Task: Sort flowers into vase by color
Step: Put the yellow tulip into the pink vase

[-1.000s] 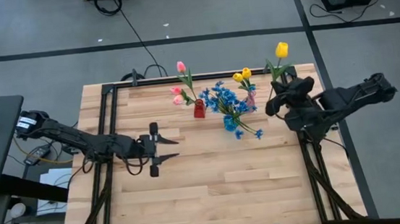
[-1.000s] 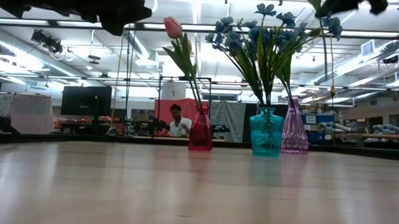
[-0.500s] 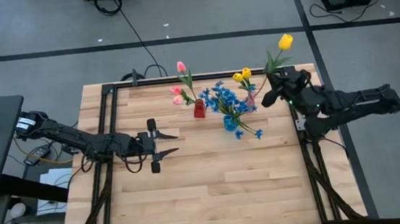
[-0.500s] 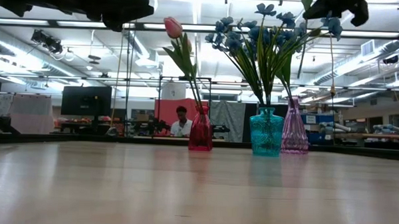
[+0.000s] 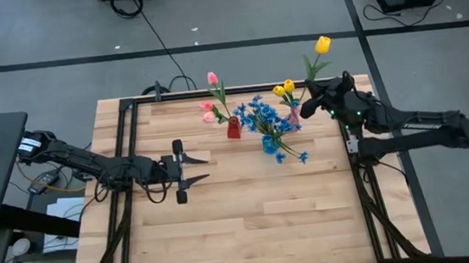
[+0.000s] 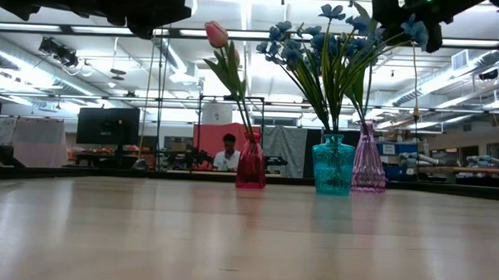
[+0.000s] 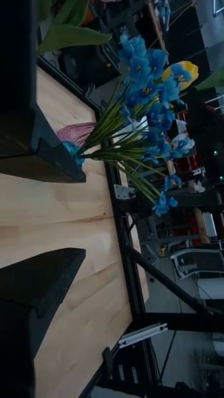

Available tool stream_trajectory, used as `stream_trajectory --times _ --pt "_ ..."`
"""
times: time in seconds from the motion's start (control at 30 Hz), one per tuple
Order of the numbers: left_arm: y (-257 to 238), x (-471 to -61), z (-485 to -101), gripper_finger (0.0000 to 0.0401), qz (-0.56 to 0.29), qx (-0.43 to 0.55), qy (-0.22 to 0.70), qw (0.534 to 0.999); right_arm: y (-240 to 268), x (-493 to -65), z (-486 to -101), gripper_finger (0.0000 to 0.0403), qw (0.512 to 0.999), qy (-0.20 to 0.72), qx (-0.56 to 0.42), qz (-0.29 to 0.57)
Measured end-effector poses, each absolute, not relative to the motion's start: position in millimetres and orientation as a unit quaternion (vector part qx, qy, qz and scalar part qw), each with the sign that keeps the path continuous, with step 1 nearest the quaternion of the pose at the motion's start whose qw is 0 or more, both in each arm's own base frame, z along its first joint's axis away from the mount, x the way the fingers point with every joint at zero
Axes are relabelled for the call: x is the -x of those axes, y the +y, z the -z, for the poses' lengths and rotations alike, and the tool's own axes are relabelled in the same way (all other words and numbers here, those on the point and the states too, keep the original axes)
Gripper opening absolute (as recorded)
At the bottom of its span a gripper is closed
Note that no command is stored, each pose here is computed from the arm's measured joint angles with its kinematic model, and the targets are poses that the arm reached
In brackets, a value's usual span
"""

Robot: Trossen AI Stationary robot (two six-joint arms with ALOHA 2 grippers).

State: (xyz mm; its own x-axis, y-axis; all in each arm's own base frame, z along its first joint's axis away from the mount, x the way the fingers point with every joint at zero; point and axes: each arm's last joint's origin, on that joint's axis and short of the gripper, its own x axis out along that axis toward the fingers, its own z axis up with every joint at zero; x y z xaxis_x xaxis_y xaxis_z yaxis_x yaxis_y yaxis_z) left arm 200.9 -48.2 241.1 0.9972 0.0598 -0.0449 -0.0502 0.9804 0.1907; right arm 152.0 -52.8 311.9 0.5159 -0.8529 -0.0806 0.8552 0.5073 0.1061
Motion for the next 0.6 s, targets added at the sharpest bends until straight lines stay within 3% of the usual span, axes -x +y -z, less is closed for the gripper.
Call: stream_trajectory --times 0.6 --pt "-47 -199 -242 0.0188 -0.041 -0.096 0.026 0.994 -60 -155 -253 0.0007 0.877 0.044 -0.079 0.471"
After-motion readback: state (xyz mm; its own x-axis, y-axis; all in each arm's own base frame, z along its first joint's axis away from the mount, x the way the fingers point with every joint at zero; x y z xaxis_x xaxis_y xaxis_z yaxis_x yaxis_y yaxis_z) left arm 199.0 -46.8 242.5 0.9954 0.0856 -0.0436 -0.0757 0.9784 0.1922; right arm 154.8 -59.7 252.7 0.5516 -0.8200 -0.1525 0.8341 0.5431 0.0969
